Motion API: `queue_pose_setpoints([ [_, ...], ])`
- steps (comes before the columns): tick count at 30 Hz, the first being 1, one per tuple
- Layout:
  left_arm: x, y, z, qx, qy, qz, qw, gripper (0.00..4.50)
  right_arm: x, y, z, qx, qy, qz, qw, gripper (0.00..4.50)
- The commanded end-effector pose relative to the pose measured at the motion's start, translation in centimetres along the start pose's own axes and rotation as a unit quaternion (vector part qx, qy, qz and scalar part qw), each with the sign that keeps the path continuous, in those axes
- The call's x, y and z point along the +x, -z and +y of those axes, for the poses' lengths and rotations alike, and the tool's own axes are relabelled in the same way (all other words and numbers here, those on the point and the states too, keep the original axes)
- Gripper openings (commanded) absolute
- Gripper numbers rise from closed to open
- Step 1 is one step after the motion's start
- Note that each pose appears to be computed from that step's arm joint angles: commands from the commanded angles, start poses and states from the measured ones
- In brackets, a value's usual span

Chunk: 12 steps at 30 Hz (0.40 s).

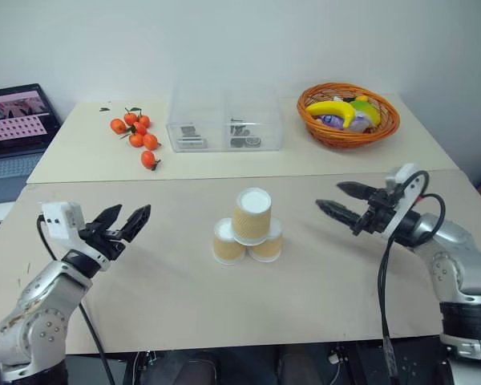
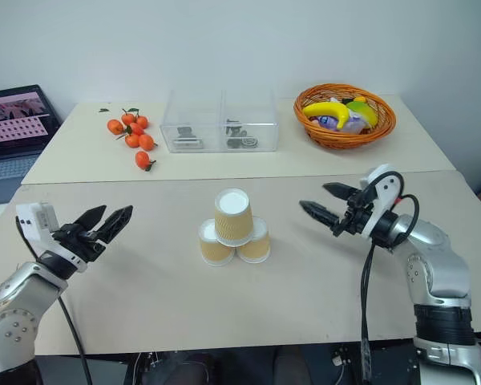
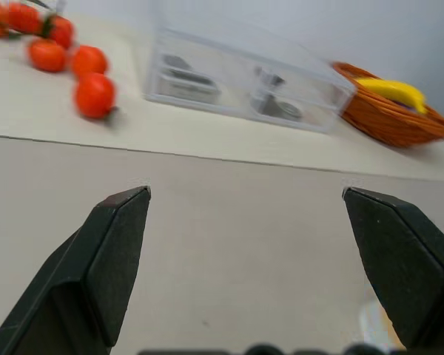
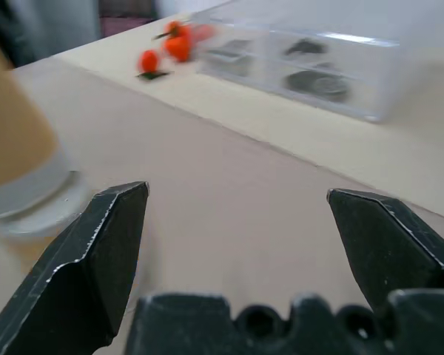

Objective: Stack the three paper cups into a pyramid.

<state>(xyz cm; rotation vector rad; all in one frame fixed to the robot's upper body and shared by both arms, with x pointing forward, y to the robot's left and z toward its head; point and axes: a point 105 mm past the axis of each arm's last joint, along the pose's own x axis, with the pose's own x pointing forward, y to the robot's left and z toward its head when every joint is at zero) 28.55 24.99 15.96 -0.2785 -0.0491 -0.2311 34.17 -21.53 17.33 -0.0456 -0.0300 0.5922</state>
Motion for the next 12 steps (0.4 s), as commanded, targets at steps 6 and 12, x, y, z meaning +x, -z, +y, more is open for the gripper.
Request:
queue_pose_setpoints([
  [6,0.8,0.5,1.0,0.029,-0.074,-0.032,0.996,4.43,-2.2,3.2,-2.3,0.017,0.151,0.002,0.988,4.5],
  [12,0.6,3.2,-0.5,0.037,-0.055,0.004,0.998,4.43,-2.9,4.4,-2.4,0.029,0.195,0.003,0.98,4.5],
])
